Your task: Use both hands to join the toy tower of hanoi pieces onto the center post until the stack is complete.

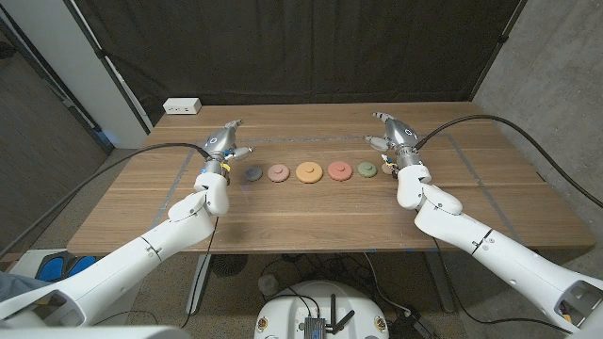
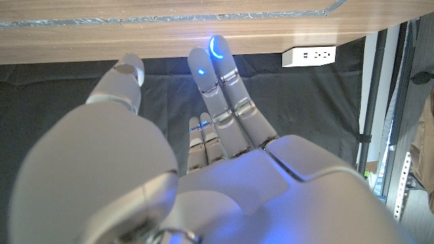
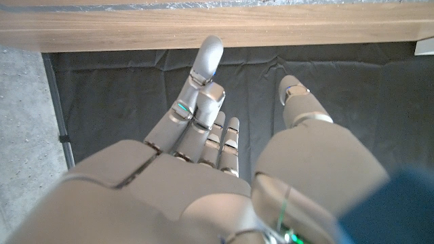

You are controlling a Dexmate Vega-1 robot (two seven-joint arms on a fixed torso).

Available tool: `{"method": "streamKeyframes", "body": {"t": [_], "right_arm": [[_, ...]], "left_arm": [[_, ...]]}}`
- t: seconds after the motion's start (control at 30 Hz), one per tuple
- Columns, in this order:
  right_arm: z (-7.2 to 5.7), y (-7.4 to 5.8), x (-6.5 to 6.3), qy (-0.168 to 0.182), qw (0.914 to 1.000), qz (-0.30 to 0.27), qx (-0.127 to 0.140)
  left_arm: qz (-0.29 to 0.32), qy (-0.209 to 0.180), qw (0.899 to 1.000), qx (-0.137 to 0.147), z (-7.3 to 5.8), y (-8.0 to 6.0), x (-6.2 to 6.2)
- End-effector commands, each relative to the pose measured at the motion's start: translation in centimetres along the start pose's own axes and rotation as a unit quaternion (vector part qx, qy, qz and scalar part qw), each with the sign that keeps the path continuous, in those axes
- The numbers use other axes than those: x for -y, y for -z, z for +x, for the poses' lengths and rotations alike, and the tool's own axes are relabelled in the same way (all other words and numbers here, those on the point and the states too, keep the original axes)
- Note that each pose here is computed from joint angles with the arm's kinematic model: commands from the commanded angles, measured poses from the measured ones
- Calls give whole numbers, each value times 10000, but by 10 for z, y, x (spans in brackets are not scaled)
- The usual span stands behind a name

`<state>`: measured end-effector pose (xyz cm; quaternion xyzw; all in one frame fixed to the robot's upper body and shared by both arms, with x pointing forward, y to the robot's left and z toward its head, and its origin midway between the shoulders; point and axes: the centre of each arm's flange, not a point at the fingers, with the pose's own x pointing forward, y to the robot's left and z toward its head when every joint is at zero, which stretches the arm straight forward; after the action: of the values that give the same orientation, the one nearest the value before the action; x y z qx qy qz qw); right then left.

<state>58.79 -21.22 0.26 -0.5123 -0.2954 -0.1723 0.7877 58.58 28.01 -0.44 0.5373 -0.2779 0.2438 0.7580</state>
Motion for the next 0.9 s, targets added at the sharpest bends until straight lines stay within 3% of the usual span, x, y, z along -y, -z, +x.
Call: {"method": "streamKeyframes", "body": {"t": [0.03, 0.57, 0.9], "right_arm": [[2, -1, 7, -407, 9989, -135, -182], [13, 1, 11, -1158, 9915, -410, -435], [14, -6, 18, -1285, 9857, -907, -600]], "left_arm": [[118, 285, 9995, -63, 2, -6, -9], [287, 880, 9948, -432, 4, -6, -14], [753, 1331, 9866, -570, 7, -9, -21]]}}
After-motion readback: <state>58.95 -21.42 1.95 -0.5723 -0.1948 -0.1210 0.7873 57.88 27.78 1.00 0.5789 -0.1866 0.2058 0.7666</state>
